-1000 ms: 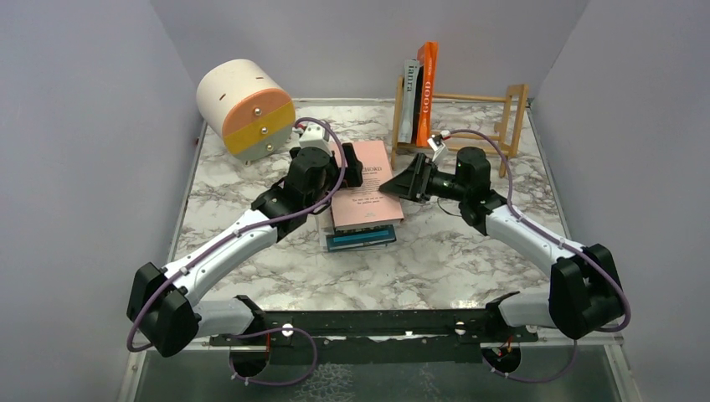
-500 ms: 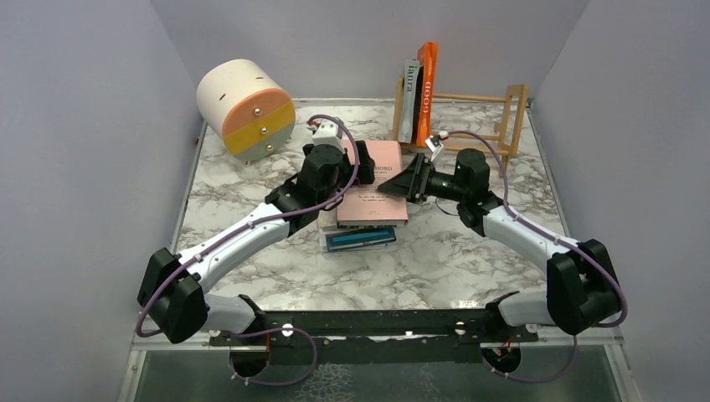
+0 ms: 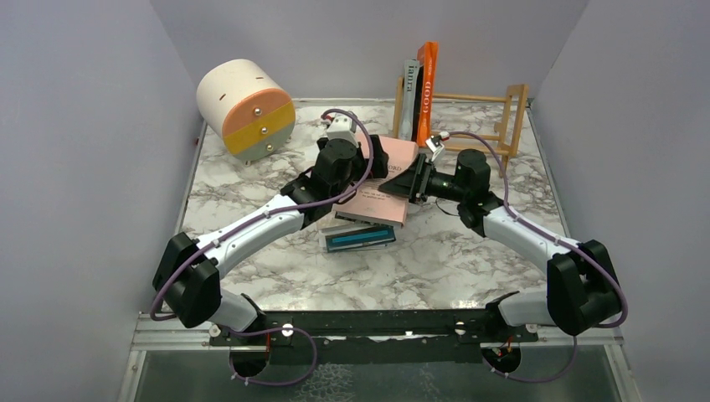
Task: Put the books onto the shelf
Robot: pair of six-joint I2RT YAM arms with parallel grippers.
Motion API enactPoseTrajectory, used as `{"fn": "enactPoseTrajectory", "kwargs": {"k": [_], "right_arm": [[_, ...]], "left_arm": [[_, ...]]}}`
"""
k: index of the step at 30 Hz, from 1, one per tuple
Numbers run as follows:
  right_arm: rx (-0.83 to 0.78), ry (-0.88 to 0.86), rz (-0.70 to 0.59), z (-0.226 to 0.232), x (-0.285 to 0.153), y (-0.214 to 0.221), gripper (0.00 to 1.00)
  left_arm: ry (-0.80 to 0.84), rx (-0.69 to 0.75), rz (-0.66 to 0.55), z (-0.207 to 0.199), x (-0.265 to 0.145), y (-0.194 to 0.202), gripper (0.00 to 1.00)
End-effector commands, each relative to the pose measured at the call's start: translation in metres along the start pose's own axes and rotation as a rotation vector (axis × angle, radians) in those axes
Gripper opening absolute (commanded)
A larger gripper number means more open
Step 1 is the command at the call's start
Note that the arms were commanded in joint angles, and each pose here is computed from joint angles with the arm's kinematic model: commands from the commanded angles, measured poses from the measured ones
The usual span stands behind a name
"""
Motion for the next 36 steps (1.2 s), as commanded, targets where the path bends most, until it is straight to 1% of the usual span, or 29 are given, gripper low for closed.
{"fn": "enactPoseTrajectory", "kwargs": {"k": [1,5,11,15,16,17,18,19,20,24,29,32,36], "right_arm": [[-0.088,-0.042,-0.035,0.015,-0.002,-0.008,0.59],[-0.103,-0.04,-0.054,0.02,-0.004,-0.011,0.54],[-0.145,-0.025,-0.121,0.033,-0.011,-0.023,0.41],[-0.189,0.011,-0.171,0.042,-0.019,-0.034,0.24],[-0.205,0.026,-0.184,0.044,-0.021,-0.037,0.19],[-0.219,0.046,-0.196,0.047,-0.024,-0.041,0.1],[-0.24,0.06,-0.211,0.052,-0.028,-0.045,0.05],[-0.257,0.076,-0.224,0.054,-0.03,-0.048,0.02],[-0.271,0.09,-0.237,0.058,-0.033,-0.052,0.01],[-0.328,0.132,-0.279,0.067,-0.042,-0.064,0.01],[-0.403,0.198,-0.343,0.081,-0.053,-0.084,0.01],[-0.467,0.271,-0.404,0.091,-0.062,-0.104,0.01],[-0.566,0.415,-0.51,0.102,-0.081,-0.138,0.01]], "left_arm": [[0.117,-0.026,0.048,-0.03,0.003,0.01,0.99],[0.173,-0.047,0.029,-0.04,0.002,0.006,0.99],[0.24,-0.071,0.007,-0.05,0.001,0.002,0.99],[0.245,-0.043,-0.027,-0.057,0.0,-0.011,0.99],[0.221,-0.019,-0.052,-0.058,0.0,-0.019,0.99],[0.191,0.01,-0.073,-0.057,-0.001,-0.028,0.99],[0.158,0.04,-0.102,-0.058,-0.003,-0.039,0.99],[0.121,0.069,-0.128,-0.057,-0.005,-0.048,0.99],[0.091,0.091,-0.157,-0.057,-0.008,-0.059,0.99],[-0.02,0.152,-0.256,-0.047,-0.025,-0.099,0.99],[-0.144,0.154,-0.375,-0.015,-0.057,-0.139,0.99],[-0.176,0.132,-0.421,0.005,-0.077,-0.15,0.99],[-0.169,0.109,-0.451,0.014,-0.099,-0.153,0.99]]}}
Point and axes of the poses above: each gripper's point midway between its finger pads, its own x axis out along the fingers, its own z axis along the line the jaws close on, y = z × x, the point moved 5 cm from there along -x, back along the fingers, and after that the axes turned 14 degrees about -x, right-handed, at the moved point
